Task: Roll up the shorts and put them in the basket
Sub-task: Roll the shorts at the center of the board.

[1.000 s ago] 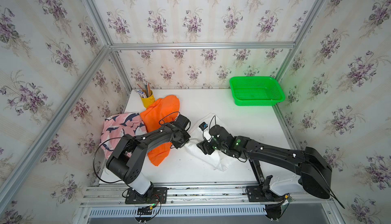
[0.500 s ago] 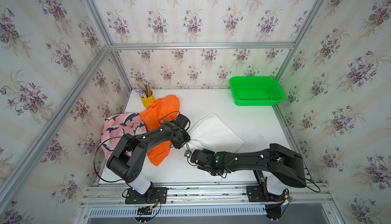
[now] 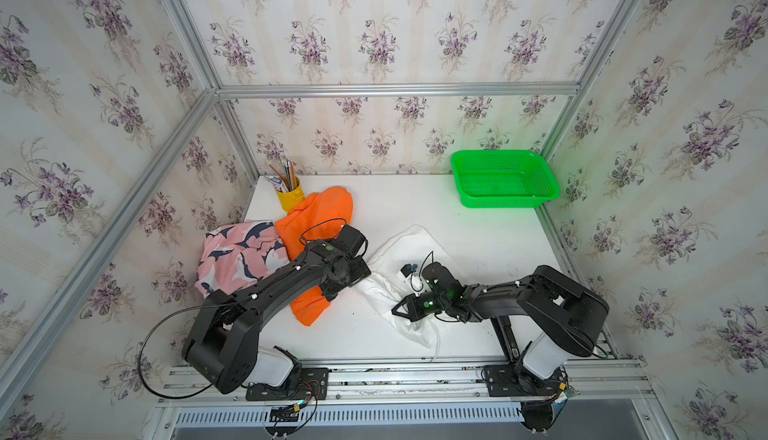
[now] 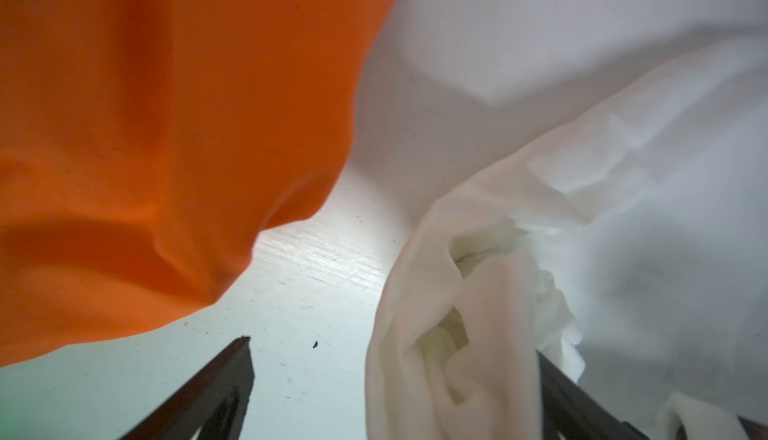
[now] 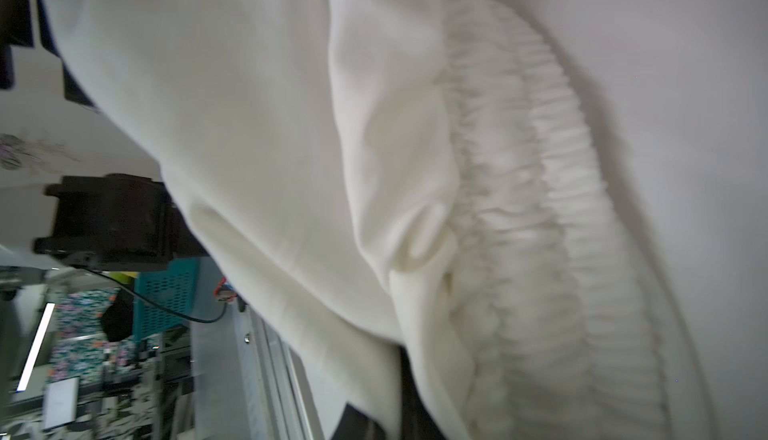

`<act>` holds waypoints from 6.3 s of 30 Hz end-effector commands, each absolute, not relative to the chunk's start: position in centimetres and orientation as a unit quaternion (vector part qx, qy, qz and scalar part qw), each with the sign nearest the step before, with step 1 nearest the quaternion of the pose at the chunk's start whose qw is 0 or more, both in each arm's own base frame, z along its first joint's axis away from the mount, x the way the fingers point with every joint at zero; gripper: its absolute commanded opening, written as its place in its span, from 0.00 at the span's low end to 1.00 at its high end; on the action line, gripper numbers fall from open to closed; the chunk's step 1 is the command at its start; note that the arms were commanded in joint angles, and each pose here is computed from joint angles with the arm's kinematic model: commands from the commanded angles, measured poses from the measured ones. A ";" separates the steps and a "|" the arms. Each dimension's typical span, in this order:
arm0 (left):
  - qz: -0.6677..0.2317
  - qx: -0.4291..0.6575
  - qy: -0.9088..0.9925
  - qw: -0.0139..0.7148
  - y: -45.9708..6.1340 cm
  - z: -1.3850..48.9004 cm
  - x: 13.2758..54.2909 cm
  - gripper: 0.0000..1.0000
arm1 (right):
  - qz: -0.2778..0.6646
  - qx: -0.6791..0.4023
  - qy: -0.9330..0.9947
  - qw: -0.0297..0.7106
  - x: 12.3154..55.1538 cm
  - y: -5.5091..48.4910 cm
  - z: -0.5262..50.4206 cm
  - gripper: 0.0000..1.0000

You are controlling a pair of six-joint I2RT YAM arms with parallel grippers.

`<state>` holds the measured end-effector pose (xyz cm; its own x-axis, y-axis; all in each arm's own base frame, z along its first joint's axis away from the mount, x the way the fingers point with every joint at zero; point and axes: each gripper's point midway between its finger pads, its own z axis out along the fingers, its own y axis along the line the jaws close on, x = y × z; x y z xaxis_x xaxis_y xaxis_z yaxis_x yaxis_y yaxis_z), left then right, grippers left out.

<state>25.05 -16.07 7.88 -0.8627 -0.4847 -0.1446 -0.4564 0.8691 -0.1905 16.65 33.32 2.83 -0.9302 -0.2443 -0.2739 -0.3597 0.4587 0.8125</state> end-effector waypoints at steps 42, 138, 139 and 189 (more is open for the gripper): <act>-0.063 -0.127 0.990 0.013 -18.9 1.6 27.5 0.81 | 0.000 -0.463 0.858 0.222 15.5 33.7 1.4 0.08; -0.057 -0.067 0.996 0.005 -22.2 0.0 28.6 0.37 | 0.222 -0.198 0.944 0.139 22.2 26.2 4.6 0.56; -0.059 -0.066 0.996 0.003 -22.2 -0.1 28.5 0.36 | 0.179 -0.211 0.946 0.171 22.7 25.8 5.6 0.59; -0.085 -0.053 0.992 0.073 -19.9 8.9 26.3 0.89 | 0.455 -0.161 0.871 -0.088 16.8 30.9 0.0 0.00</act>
<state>26.40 -19.34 9.74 -0.9819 -0.0982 -0.1621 -0.0671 0.9801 -0.1869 17.60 32.57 1.95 -0.9199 -0.3807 -0.0943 -0.2744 0.4531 0.8481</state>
